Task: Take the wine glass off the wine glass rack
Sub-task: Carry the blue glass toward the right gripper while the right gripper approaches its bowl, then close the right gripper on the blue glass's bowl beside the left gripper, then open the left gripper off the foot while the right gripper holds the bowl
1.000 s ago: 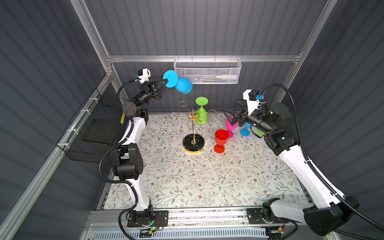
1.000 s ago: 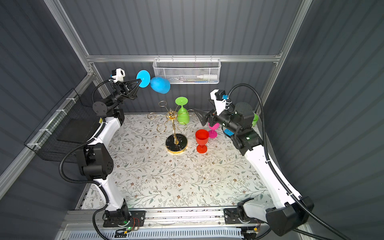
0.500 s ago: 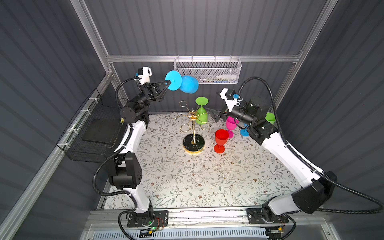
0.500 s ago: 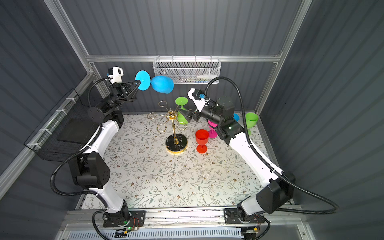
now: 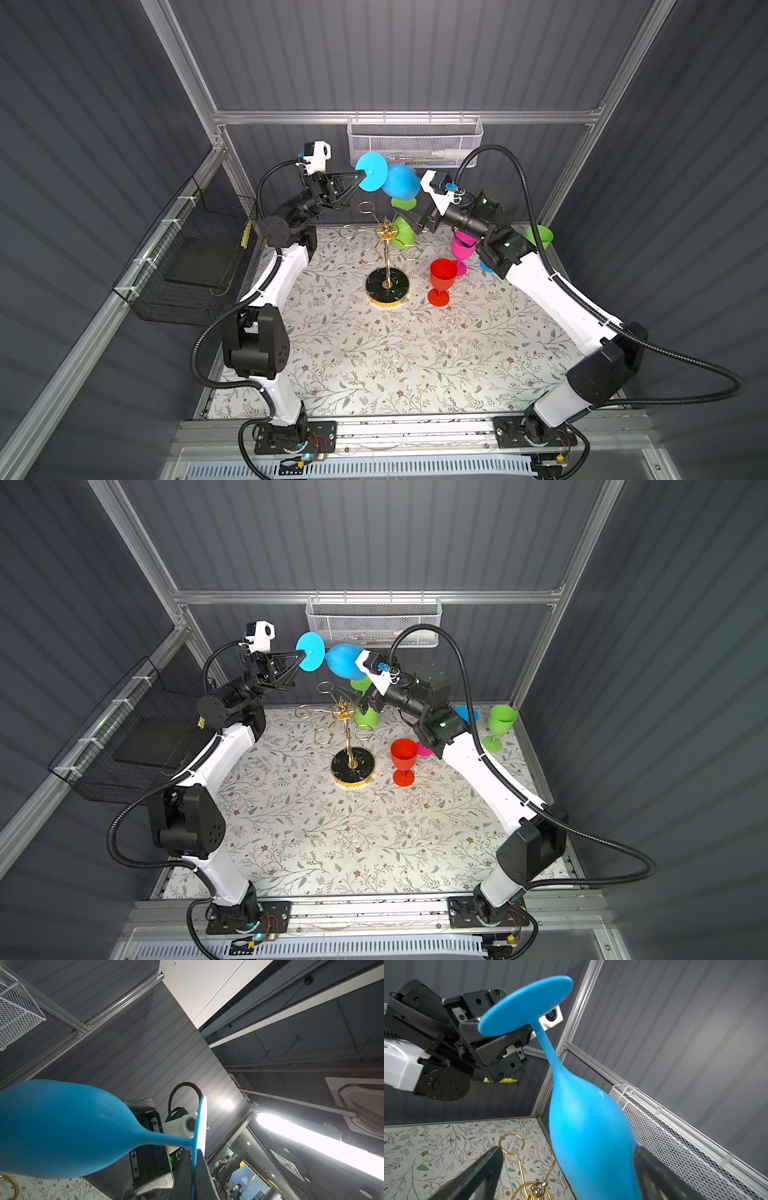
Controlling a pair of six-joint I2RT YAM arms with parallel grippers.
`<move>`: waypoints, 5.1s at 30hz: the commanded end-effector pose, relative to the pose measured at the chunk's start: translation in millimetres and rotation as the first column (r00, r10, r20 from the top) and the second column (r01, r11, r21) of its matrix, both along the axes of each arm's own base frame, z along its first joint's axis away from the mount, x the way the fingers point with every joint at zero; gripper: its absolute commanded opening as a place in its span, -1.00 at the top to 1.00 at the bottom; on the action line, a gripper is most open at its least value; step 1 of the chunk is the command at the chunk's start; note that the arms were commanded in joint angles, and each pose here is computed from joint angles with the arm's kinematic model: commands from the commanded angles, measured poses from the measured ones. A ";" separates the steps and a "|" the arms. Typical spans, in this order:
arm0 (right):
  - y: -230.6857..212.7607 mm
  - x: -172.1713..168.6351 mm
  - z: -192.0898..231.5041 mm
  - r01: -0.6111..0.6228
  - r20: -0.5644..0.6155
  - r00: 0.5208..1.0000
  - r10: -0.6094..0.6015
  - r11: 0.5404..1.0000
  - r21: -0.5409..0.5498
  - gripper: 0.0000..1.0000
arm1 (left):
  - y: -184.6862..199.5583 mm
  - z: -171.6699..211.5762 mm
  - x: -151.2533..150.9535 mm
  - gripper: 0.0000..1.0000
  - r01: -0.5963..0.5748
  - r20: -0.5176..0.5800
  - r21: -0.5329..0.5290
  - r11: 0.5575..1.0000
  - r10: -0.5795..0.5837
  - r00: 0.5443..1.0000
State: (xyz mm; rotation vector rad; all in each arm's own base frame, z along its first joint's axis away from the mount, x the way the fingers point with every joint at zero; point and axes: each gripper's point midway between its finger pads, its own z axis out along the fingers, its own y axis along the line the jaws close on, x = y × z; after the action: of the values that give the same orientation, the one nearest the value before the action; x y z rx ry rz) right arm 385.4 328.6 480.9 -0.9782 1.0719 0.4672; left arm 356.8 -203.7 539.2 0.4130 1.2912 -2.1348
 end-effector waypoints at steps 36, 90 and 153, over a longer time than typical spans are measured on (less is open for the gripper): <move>20.5 30.0 0.1 0.171 0.085 0.982 -0.167 0.984 -0.042 -0.13 | -8.0 18.5 -29.2 1.00 0.121 -0.055 -0.015 0.993 -0.122 0.991; -87.6 -88.0 -95.9 0.210 -0.717 0.604 -0.348 0.937 -0.278 0.32 | -47.8 -79.7 -13.7 -0.12 -0.748 0.982 -0.026 0.663 0.157 0.105; -41.3 -84.4 -96.1 0.070 -0.839 0.524 -0.147 0.989 -0.129 -0.35 | -98.8 -81.4 -15.2 1.00 -0.820 0.996 -0.061 0.569 0.086 -0.015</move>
State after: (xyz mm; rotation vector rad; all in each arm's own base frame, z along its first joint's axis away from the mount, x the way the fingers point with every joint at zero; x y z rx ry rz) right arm 306.3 281.4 370.3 -0.6834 2.1305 0.7945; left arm 356.5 -303.5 439.5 1.1710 0.9147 -0.3105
